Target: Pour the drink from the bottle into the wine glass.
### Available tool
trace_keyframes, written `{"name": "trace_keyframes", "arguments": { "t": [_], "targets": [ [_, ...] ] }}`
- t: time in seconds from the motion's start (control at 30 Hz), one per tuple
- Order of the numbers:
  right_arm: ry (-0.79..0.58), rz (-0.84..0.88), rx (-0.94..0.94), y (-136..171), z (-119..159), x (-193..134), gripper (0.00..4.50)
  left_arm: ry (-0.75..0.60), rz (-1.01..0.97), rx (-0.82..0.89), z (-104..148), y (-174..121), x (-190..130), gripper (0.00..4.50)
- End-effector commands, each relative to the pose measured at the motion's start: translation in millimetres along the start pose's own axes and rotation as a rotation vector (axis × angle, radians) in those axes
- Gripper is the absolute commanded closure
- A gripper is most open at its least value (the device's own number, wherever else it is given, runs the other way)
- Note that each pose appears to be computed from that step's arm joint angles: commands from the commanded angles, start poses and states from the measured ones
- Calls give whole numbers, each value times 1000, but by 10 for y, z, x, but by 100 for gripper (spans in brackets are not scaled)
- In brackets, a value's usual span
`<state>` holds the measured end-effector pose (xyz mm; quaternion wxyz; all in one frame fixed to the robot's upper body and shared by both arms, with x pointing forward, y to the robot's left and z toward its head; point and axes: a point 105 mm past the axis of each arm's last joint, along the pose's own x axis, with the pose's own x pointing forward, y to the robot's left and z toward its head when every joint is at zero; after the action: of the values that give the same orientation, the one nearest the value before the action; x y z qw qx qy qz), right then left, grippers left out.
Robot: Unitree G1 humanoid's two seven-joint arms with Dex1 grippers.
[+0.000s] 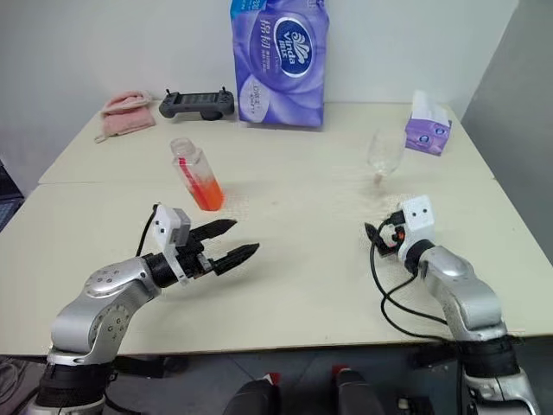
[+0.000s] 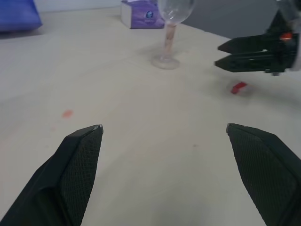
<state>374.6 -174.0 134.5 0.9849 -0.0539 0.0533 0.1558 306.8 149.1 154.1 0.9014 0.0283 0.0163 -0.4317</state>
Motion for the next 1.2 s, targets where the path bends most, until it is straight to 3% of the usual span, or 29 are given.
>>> {"name": "trace_keyframes", "arguments": {
  "t": [0.03, 0.17, 0.4, 0.6, 0.97, 1.07, 1.2],
  "targets": [
    [-68, -19, -28, -71, 125, 192, 0, -23, -51, 48, 121, -33, 54, 2],
    [-75, 18, -55, -15, 127, 466, 0, -32, -37, 74, 142, 1, 103, 2],
    [-86, -74, -50, -158, 148, 734, 0, -52, -13, 94, 200, 25, 103, 2],
    [-107, -177, 33, -308, 217, 825, 0, -52, 18, 104, 208, 76, 60, 2],
    [-137, -163, 148, -203, 352, 968, 0, -55, 17, 121, 250, 104, 72, 2],
    [-132, -177, 148, -218, 336, 968, 64, -51, 23, 122, 246, 109, 51, 0],
    [-133, -169, 151, -209, 319, 967, 199, -48, 22, 119, 231, 83, 32, 0]
  ]
}}
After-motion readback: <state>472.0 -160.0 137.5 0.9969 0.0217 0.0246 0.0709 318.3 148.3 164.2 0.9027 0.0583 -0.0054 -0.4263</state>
